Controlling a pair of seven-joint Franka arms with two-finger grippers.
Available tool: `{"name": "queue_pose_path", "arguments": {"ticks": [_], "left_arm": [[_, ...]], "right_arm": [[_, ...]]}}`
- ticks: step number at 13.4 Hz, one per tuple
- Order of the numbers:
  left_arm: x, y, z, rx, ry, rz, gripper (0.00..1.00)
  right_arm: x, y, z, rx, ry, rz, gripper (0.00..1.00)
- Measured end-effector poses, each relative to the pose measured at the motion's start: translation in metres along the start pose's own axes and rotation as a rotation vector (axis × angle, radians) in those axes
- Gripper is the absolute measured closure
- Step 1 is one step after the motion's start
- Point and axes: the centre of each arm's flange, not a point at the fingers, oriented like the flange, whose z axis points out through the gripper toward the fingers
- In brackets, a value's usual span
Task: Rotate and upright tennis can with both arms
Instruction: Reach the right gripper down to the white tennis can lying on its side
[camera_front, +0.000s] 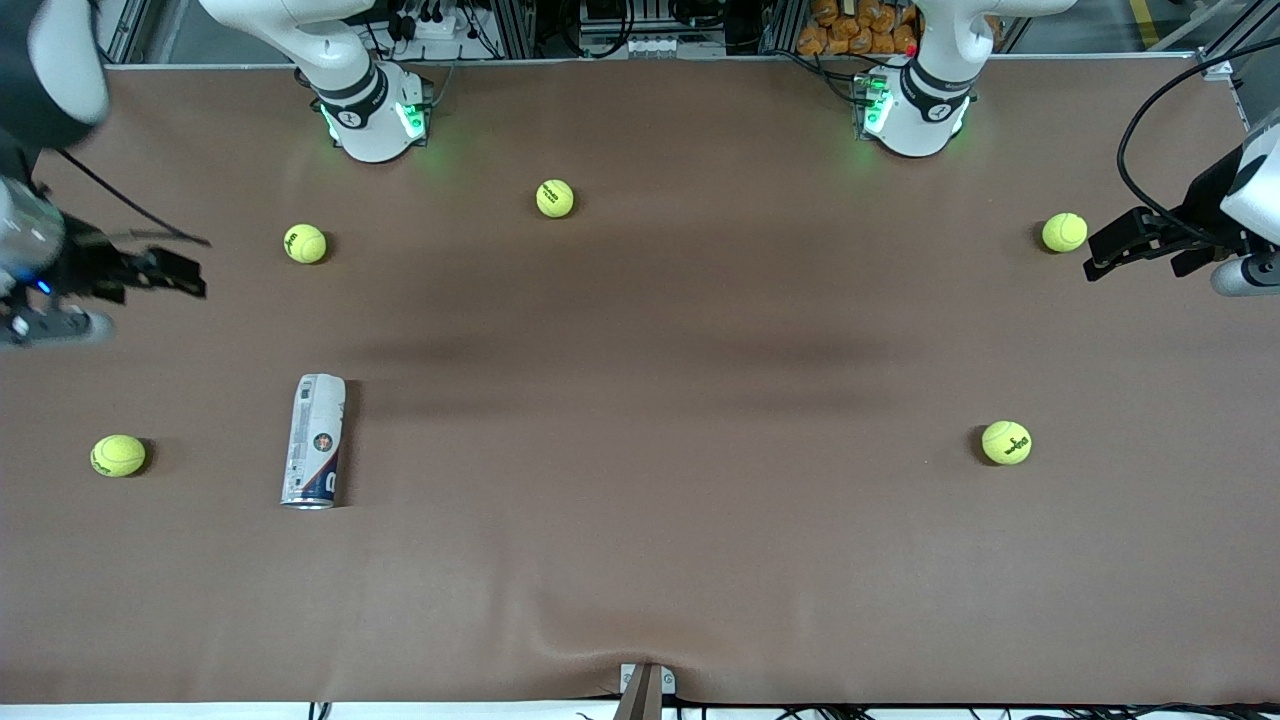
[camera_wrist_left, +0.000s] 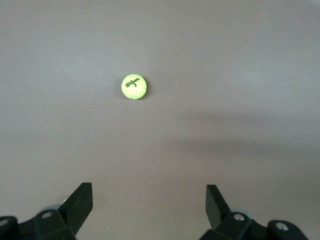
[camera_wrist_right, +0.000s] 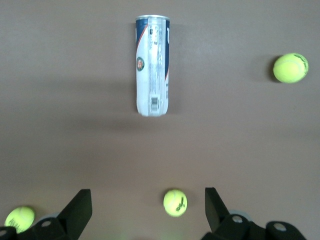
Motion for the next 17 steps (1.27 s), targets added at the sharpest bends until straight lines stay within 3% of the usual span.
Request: {"name": "queue_pose_path", "arguments": {"ticks": [5,12,17], "left_arm": [[0.000,0.000,0.000,0.000,0.000,0.000,0.00],[0.000,0.000,-0.001,0.000,0.001,0.000,0.00],[0.000,-0.001,0.000,0.000,0.000,0.013,0.00]], "right_arm": [[0.041,0.000,0.116,-0.025,0.000,-0.002,0.00],[0.095,-0.011,0.241,-0.076,0.060,-0.032,0.00],[0.100,-0.016,0.277,-0.060,0.037,-0.018,0.00]]}}
